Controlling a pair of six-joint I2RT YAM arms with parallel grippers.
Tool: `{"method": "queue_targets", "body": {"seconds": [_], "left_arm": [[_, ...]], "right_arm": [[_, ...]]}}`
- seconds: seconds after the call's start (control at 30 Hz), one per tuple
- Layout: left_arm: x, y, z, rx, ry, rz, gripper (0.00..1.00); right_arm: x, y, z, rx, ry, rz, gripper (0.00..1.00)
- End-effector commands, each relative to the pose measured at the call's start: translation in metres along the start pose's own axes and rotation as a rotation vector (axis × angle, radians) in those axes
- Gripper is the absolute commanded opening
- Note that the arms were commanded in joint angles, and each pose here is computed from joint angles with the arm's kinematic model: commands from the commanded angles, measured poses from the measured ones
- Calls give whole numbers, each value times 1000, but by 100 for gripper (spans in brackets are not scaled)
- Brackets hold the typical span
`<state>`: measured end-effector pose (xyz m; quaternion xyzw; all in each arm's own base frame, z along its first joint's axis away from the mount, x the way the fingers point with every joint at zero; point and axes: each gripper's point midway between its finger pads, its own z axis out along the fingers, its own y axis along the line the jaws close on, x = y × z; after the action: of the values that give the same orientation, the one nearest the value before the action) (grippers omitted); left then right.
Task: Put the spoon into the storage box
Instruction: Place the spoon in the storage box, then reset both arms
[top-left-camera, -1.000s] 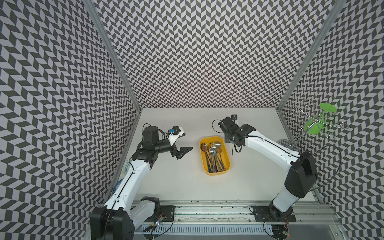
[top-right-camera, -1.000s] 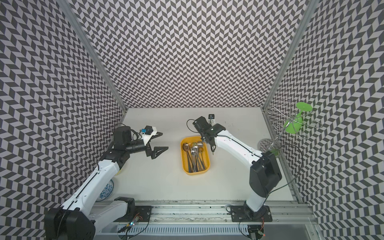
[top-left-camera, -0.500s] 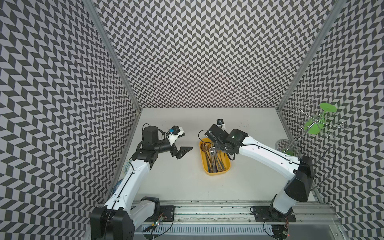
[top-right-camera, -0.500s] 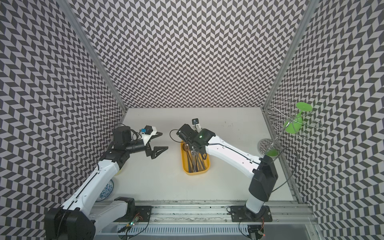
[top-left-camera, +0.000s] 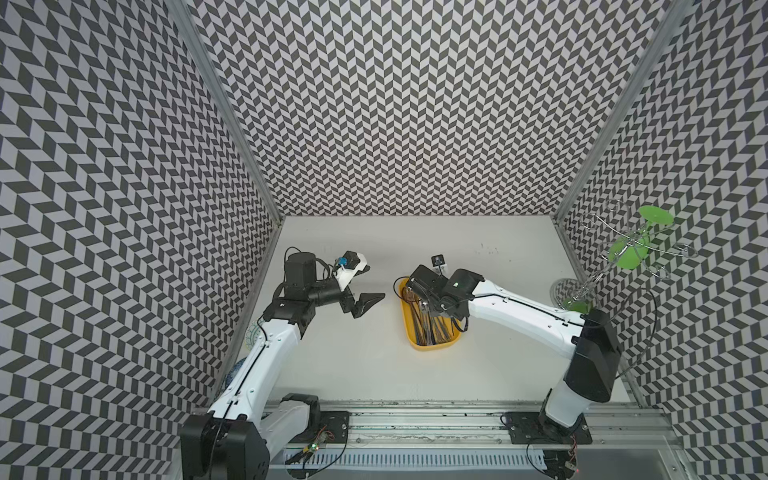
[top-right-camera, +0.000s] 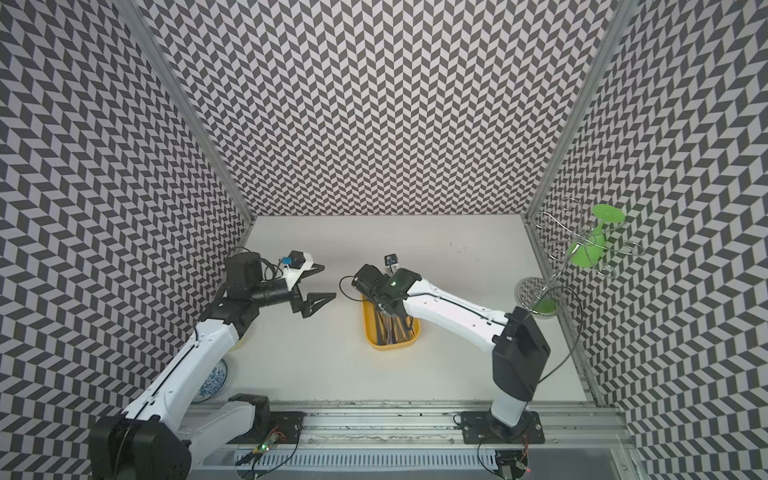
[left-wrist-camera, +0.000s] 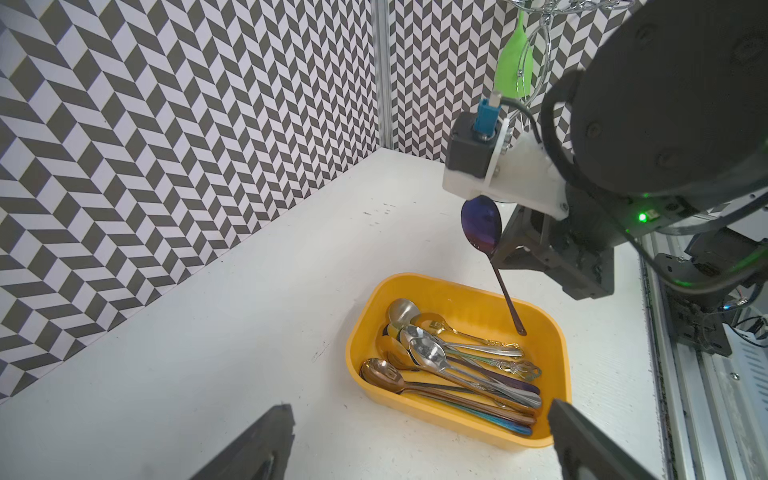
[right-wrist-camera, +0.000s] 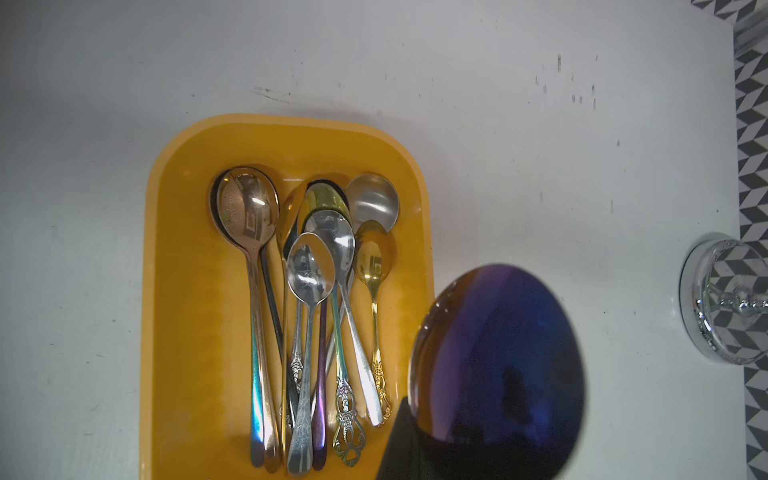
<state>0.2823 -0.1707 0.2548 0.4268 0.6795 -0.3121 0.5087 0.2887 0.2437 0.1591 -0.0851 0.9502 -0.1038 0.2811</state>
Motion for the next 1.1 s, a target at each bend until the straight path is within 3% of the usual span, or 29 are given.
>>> {"method": "queue_targets", "body": {"seconds": [0.0,0.1,0.17,0.27,0.4,0.47,0.9,1.07], "left_arm": [[-4,-1,-4,-2,-22,17,100],[-6,0,-4,-8,-17,12,100],[-7,0,-4,-7,-22,16,100],[-3,1,-4,-13,-17,13,100],[-4,7,-4,-45,-13,9,100],[-1,13,-4,-74,-13,1,99],[-3,61,-10,-336,-5,-70,100],[-4,98,-25,-552,-27,-184,100]], "right_arm": [[-2,6,1,-8,-3,6,26],[-16,1,-11,0,-49,37,47],[-22,-3,-17,0,-75,51,67],[-31,-12,-25,20,-116,53,83],[-39,-28,-34,62,-183,82,96],[-43,-32,-37,57,-228,86,100],[-60,-77,-58,102,-568,97,100],[-62,-98,-67,123,-707,110,100]]}}
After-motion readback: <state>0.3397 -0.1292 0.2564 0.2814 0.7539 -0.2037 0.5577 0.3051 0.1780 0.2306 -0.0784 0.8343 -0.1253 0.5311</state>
